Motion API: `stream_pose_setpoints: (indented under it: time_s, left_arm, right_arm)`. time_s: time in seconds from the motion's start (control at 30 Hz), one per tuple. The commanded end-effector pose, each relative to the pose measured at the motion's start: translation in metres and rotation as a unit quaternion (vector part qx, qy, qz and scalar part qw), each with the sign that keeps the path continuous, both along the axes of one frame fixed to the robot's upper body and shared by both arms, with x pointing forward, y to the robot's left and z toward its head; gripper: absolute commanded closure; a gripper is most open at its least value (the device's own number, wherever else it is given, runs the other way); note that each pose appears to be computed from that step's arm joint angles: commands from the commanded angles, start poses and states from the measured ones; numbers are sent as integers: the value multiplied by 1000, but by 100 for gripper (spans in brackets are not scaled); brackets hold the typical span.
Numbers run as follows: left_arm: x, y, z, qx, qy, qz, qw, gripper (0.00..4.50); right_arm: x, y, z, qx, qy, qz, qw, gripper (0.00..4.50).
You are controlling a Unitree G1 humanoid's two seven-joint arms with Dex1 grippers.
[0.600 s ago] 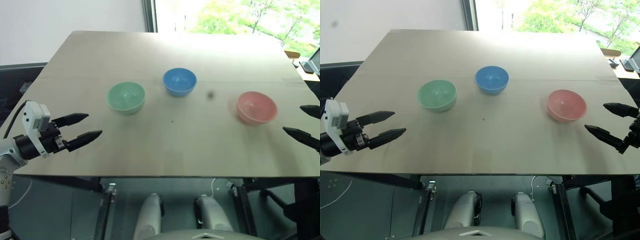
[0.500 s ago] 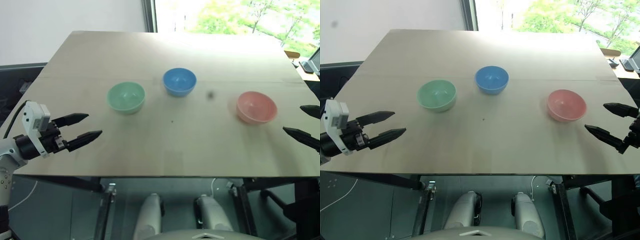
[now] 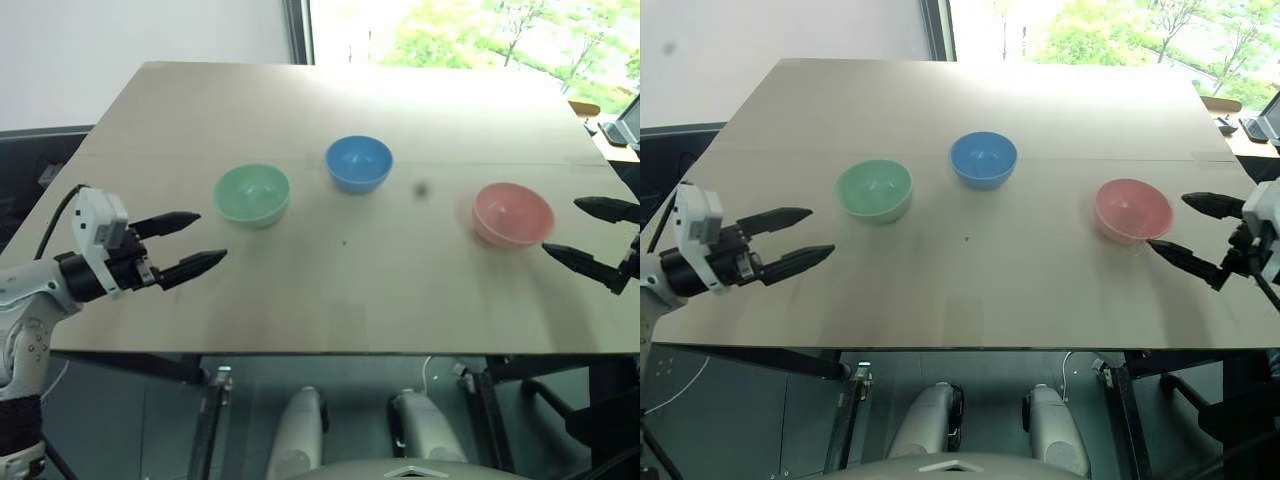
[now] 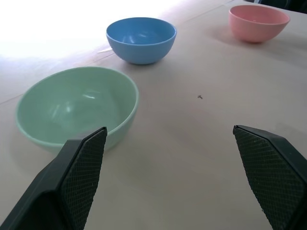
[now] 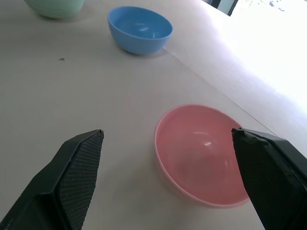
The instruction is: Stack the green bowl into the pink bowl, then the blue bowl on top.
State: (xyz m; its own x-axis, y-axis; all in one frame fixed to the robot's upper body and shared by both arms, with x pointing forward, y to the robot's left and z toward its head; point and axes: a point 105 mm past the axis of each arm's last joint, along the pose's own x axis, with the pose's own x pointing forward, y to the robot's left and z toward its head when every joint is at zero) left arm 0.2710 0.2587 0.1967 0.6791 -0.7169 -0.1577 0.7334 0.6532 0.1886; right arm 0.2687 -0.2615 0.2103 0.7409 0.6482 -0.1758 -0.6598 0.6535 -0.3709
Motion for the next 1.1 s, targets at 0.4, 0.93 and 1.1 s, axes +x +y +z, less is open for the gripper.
stream_pose_setpoints:
  time_s: [0.4, 0.93, 1.1]
  left_arm:
    - [9, -49, 14, 36, -47, -69, 996, 5]
    - [-12, -101, 34, -63, -89, -242, 964, 5]
    - [-15, -107, 39, -96, -106, -247, 958, 5]
  right_arm:
    - [37, 31, -28, -60, -2, 4, 998, 0]
    - [70, 36, -48, -110, 33, -23, 993, 0]
    - [72, 35, -51, -112, 40, -26, 993, 0]
